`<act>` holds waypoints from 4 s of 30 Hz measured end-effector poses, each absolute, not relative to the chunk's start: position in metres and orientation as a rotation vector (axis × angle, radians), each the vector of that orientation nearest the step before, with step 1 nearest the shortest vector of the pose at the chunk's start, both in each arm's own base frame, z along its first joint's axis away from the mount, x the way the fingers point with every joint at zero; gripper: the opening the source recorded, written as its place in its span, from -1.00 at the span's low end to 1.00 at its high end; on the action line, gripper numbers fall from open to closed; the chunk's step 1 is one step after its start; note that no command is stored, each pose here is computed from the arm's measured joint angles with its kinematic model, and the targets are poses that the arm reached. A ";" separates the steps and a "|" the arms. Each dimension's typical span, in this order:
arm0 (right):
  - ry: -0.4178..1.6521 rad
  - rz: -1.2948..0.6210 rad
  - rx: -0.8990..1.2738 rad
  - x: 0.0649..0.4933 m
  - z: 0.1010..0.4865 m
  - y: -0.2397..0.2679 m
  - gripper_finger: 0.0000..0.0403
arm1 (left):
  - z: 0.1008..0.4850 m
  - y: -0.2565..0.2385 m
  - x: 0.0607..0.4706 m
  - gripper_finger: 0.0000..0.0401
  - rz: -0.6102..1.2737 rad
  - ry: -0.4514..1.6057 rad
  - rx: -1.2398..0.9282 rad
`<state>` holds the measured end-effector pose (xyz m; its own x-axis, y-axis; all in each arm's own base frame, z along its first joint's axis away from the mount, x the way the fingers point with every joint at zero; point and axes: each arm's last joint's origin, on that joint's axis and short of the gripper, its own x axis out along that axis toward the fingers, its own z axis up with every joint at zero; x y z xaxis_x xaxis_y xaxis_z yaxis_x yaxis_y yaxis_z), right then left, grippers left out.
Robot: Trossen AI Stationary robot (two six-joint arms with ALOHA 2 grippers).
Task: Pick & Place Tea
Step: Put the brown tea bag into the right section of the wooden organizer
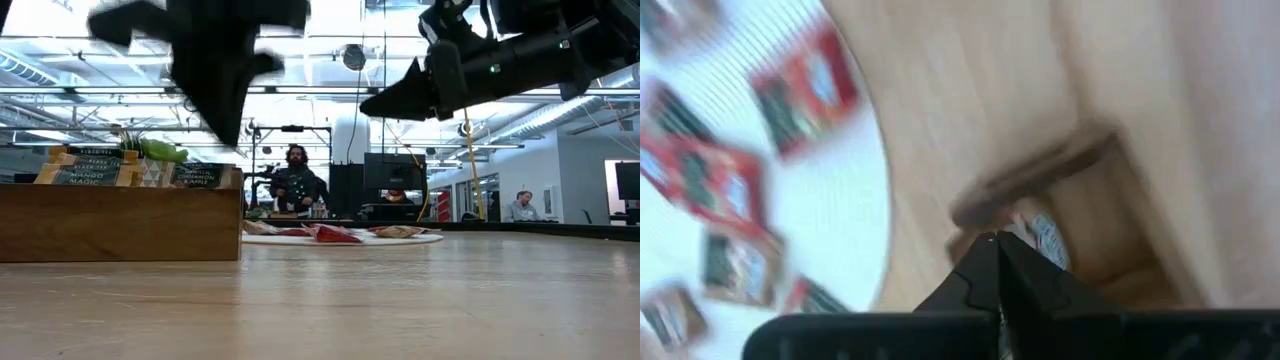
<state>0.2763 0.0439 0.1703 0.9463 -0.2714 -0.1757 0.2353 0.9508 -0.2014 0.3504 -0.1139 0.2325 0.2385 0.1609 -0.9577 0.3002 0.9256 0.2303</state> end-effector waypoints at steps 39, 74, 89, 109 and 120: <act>1.037 -0.365 -0.219 0.303 0.120 -0.005 0.03 | 0.250 -0.009 0.232 -0.20 0.120 0.426 0.232; 1.109 -0.345 -0.128 0.304 0.121 -0.044 -0.27 | 0.246 -0.009 0.230 -0.17 0.105 0.468 0.213; 1.103 -0.373 -0.209 0.305 0.119 -0.034 -0.96 | 0.246 -0.009 0.230 -0.17 0.110 0.467 0.186; 0.628 -0.460 -0.842 0.344 0.160 0.055 -1.00 | 0.246 0.017 0.264 -0.17 0.102 0.385 -0.285; 0.554 -0.441 -0.864 0.350 0.154 0.068 -1.00 | 0.248 0.061 0.285 -0.09 0.187 0.513 -0.521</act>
